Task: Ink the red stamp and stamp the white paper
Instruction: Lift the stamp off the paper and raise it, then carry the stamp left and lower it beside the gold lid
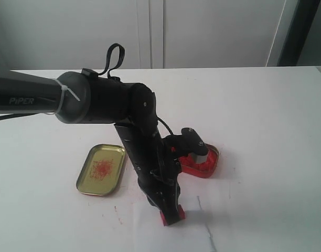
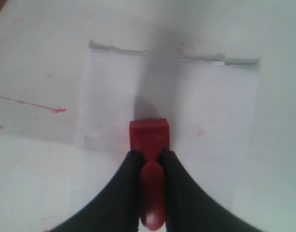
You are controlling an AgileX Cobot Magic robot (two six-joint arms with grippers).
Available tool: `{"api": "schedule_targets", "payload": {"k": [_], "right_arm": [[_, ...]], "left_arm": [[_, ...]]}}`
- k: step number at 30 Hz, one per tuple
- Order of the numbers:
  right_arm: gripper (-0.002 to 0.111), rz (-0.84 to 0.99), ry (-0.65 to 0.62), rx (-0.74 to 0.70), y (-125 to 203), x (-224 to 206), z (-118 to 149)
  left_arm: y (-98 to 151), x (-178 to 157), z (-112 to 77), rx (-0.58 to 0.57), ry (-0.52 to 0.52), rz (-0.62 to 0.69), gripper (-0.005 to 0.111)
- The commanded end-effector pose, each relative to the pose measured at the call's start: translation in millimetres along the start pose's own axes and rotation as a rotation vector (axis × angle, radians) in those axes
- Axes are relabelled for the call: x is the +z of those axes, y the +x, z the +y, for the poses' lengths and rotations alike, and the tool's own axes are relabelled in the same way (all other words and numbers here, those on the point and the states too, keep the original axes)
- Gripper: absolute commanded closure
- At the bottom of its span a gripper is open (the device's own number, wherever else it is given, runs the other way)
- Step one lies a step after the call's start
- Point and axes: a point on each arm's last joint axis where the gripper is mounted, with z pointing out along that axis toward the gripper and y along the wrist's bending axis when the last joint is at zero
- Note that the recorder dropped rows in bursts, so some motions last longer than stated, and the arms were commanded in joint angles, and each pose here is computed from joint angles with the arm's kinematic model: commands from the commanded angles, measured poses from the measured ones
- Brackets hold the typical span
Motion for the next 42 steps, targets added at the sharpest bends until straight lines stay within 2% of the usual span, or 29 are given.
{"api": "schedule_targets", "payload": {"k": [1,15,27,32,38,42], "right_arm": [[0.108,-0.013,0.0,-0.001,0,0,0],[0.108,-0.013,0.0,-0.001,0,0,0],[0.108,-0.013,0.0,-0.001,0,0,0],[0.108,-0.013,0.0,-0.001,0,0,0],[0.108,-0.013,0.0,-0.001,0,0,0],[0.108,-0.013,0.0,-0.001,0,0,0]], "left_arm": [[3,-15,3.8,-0.02,-0.01,-0.031,0.107],[2,-30,1.9,-0.013,-0.028,-0.061,0.107],[12,-56,20.9,-0.088,-0.063,-0.119,0.107],[19,-65,32.4,-0.167,0.0,-0.184,0.107],[27,-82,51.3,-0.259,0.135,-0.354,0.107],[36,-92,65.3,-0.318,0.158,-0.419,0.107]]}}
